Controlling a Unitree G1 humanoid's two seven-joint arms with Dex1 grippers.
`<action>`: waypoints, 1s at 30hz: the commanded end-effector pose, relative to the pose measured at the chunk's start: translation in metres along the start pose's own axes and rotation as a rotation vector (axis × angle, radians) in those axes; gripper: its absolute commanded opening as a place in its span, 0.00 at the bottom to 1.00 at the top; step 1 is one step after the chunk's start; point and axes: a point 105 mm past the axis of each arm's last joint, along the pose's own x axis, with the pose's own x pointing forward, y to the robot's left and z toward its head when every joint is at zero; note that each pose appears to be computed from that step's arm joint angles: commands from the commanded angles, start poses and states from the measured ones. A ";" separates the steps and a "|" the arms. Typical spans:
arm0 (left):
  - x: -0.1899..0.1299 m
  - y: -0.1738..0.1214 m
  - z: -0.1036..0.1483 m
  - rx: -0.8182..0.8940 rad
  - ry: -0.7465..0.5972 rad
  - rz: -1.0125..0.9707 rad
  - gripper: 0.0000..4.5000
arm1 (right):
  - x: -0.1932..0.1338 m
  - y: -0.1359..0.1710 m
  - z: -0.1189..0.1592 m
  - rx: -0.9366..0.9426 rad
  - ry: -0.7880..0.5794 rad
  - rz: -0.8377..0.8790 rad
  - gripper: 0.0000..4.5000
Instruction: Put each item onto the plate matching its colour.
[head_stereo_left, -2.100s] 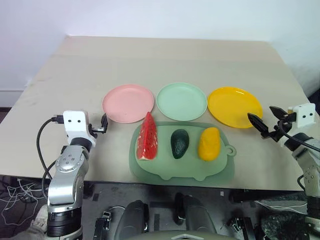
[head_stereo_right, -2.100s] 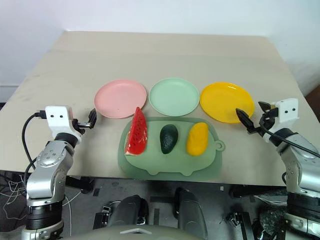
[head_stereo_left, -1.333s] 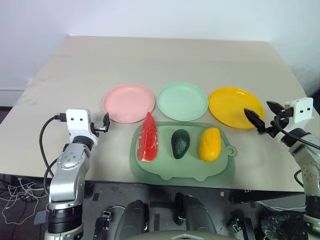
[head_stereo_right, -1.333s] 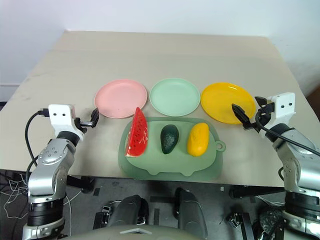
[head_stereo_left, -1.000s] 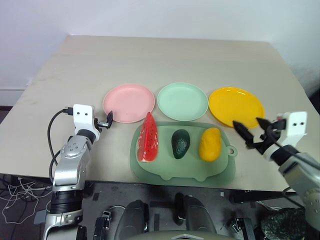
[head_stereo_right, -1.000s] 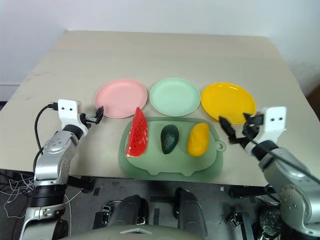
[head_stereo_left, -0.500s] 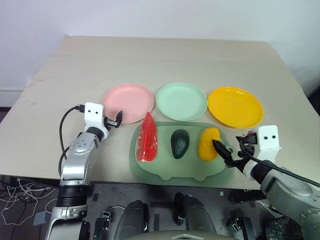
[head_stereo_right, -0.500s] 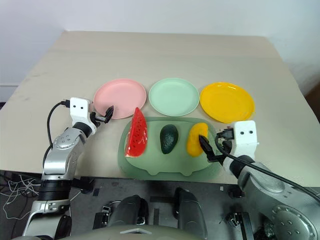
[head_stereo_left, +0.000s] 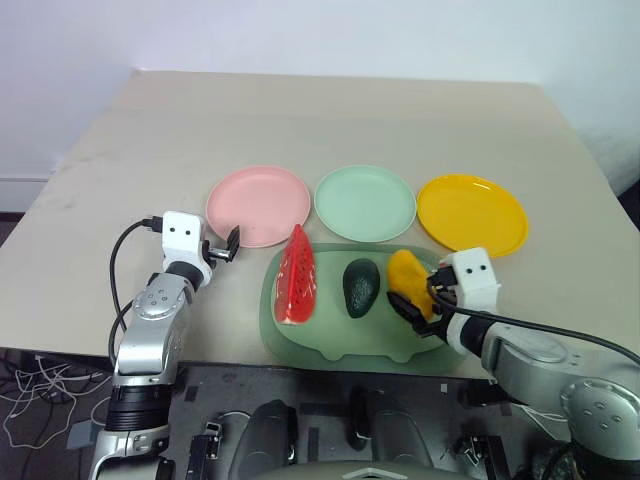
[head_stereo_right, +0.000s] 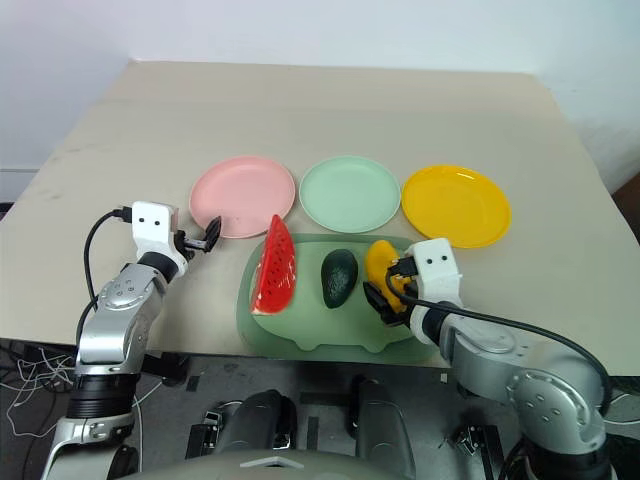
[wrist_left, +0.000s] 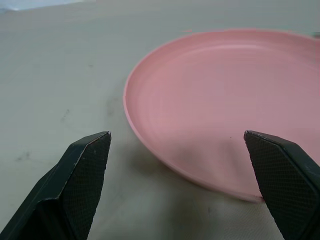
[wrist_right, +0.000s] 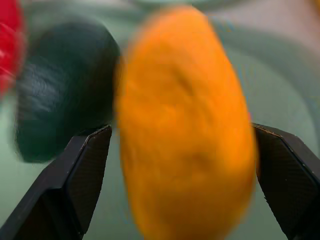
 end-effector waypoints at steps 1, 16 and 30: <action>-0.003 0.003 0.014 0.014 -0.050 0.024 0.99 | 0.006 -0.016 0.000 -0.049 0.005 -0.081 1.00; -0.006 0.008 0.017 0.017 -0.054 0.044 1.00 | 0.003 -0.023 0.020 -0.210 -0.113 -0.057 0.66; -0.013 0.007 0.024 0.030 -0.074 0.044 1.00 | 0.011 -0.115 0.100 -0.251 -0.261 -0.300 0.66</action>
